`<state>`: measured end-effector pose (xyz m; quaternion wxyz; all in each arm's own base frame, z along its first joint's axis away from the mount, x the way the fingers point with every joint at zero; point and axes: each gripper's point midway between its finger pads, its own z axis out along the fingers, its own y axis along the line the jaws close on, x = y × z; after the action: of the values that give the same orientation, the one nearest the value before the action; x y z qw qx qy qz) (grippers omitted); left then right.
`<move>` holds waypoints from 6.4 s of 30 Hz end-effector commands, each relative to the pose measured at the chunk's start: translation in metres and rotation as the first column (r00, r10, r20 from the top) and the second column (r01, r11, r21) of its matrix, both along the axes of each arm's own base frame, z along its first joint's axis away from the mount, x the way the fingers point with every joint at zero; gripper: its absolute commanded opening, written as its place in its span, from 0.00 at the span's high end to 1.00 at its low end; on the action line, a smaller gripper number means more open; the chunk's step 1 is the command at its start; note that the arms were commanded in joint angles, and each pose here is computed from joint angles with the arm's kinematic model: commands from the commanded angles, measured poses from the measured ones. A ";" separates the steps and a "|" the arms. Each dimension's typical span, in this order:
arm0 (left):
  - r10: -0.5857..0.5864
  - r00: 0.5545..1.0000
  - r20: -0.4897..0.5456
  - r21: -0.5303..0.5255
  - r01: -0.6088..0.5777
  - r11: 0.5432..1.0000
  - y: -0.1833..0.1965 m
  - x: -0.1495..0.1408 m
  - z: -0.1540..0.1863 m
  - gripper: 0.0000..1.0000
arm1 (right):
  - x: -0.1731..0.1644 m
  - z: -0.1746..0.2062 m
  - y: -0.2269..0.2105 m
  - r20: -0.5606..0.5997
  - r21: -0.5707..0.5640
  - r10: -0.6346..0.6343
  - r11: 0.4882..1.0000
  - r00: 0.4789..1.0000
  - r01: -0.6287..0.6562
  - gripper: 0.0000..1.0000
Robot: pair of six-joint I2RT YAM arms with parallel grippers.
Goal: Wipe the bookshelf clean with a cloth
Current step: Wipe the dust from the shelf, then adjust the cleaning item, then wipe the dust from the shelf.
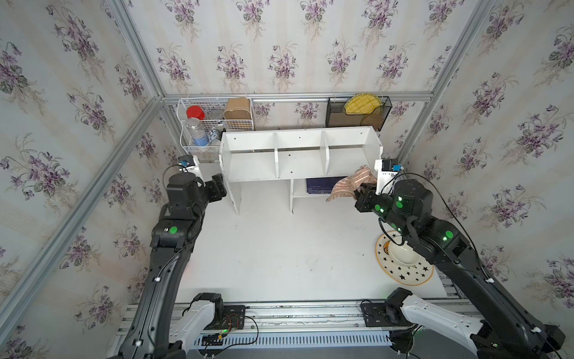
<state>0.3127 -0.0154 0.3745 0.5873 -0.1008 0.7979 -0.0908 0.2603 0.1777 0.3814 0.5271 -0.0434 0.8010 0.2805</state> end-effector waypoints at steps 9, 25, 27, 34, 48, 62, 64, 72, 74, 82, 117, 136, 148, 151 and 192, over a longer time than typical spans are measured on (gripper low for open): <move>-0.837 0.347 0.424 -0.087 0.935 0.344 -0.201 -0.147 0.073 0.13 | -0.073 0.059 0.101 0.191 0.309 0.637 0.683 0.747 -0.662 1.00; -0.796 0.173 0.580 -0.176 0.981 0.085 -0.247 -0.125 0.087 0.20 | -0.105 0.077 0.146 0.331 0.392 0.795 0.374 0.508 -0.841 1.00; -0.794 0.175 0.583 -0.177 0.980 0.087 -0.247 -0.125 0.085 0.26 | -0.107 0.076 0.145 0.341 0.406 0.797 0.353 0.498 -0.843 1.00; -0.792 0.201 0.577 -0.191 0.976 0.109 -0.250 -0.115 0.084 1.00 | -0.103 0.064 0.148 0.320 0.415 0.798 0.367 0.511 -0.832 1.00; -0.756 0.563 0.335 -0.132 0.822 0.554 -0.236 -0.042 0.063 1.00 | 0.119 0.011 -0.113 -0.102 -0.041 -0.417 0.909 0.903 0.415 0.10; -0.678 0.712 0.186 -0.072 0.698 0.713 -0.259 0.043 0.071 1.00 | 0.221 -0.061 -0.142 -0.147 -0.230 -0.491 0.861 0.859 0.453 0.23; -0.656 0.746 0.116 -0.072 0.665 0.743 -0.260 0.056 0.052 1.00 | 0.221 -0.067 -0.139 -0.163 -0.232 -0.482 0.867 0.861 0.441 0.36; -0.664 0.746 -0.059 -0.134 0.653 0.746 -0.279 0.077 -0.015 1.00 | 0.201 -0.075 -0.136 -0.176 -0.228 -0.462 0.878 0.869 0.421 0.90; -0.657 0.751 -0.065 -0.140 0.645 0.752 -0.282 0.083 -0.022 1.00 | 0.197 -0.077 -0.133 -0.182 -0.220 -0.448 0.886 0.875 0.408 0.98; -0.607 0.795 -0.022 -0.082 0.603 0.793 -0.290 0.120 -0.006 1.00 | 0.195 -0.082 -0.130 -0.188 -0.229 -0.422 0.897 0.887 0.378 1.00; -0.680 0.701 -0.214 -0.087 0.680 0.728 -0.336 0.087 -0.077 1.00 | 0.182 -0.066 -0.092 -0.136 -0.187 -0.164 0.973 0.977 0.137 1.00; -0.560 0.824 -0.091 0.039 0.565 0.824 -0.317 0.122 -0.031 1.00 | 0.168 -0.055 -0.097 -0.120 -0.187 -0.187 0.969 0.975 0.163 1.00; -0.653 0.753 -0.082 -0.093 0.647 0.757 -0.331 0.078 -0.049 1.00 | 0.170 -0.067 -0.100 -0.152 -0.173 -0.220 0.966 0.964 0.193 1.00; -0.595 0.799 -0.090 -0.066 0.591 0.804 -0.299 0.062 -0.039 1.00 | 0.172 -0.071 -0.100 -0.162 -0.172 -0.221 0.966 0.962 0.193 1.00; -0.204 0.963 -0.175 0.007 0.208 0.978 -0.156 0.129 -0.042 1.00 | 0.169 -0.098 -0.096 -0.216 -0.160 -0.208 0.971 0.954 0.176 1.00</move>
<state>0.4371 -0.1989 0.3348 0.5044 0.0294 0.8442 -0.1792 0.4416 0.0525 0.3009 0.5067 -0.0074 0.8597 0.0632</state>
